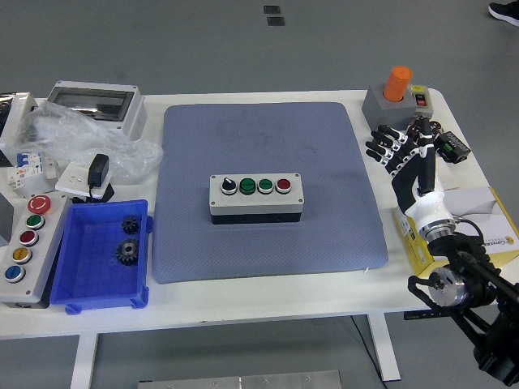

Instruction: Pick up the button,place it on the desk,press the button,press the button

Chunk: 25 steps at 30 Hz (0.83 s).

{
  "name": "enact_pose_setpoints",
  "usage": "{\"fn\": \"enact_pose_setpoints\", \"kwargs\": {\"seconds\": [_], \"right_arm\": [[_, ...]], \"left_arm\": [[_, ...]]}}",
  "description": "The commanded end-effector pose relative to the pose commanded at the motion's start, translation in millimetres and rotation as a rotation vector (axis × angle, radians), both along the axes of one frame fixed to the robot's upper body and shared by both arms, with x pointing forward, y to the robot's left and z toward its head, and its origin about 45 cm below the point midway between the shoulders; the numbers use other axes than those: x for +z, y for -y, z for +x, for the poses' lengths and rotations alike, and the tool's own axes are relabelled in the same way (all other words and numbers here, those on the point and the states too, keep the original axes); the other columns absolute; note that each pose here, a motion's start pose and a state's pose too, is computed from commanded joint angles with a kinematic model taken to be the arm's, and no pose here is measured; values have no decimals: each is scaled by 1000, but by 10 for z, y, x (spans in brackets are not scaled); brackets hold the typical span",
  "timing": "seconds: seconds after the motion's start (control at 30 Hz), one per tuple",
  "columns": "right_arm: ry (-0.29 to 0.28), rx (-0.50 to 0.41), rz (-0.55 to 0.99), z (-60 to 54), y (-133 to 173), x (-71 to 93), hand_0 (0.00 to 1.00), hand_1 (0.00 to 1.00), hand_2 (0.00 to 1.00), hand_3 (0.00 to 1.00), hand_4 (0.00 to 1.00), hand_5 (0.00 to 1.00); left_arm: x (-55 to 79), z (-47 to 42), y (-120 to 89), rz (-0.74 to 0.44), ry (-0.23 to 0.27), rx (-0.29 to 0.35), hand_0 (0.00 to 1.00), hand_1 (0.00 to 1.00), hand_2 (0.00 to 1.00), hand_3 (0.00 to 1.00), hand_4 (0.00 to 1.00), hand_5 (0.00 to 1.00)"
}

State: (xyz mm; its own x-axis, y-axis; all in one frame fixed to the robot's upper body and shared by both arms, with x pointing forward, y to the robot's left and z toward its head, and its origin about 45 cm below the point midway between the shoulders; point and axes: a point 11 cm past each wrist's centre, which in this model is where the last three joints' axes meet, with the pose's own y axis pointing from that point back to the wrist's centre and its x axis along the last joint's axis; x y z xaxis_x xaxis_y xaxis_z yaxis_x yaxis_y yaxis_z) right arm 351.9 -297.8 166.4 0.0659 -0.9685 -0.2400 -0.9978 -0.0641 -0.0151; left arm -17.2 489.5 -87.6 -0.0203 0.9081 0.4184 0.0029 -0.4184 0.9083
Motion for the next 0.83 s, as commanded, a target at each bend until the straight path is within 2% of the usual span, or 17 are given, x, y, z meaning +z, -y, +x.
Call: {"fn": "enact_pose_setpoints", "kwargs": {"seconds": [0.03,0.07,0.83], "right_arm": [[1,1,0,0,-7,2,650,570,591,628,998,998],[1,3,1,0,-14,4,621,520,561,591,976,998],[34,1,7,23,0,102,590,495,548,588,961,998]], "left_arm": [[0,1,1,0,0,0,609,646,604,614,604,398],[-1,2,1,0,0,0,608,645,604,615,613,396],[-2,-9,3,0,-1,3,609,646,606,618,644,414]]}}
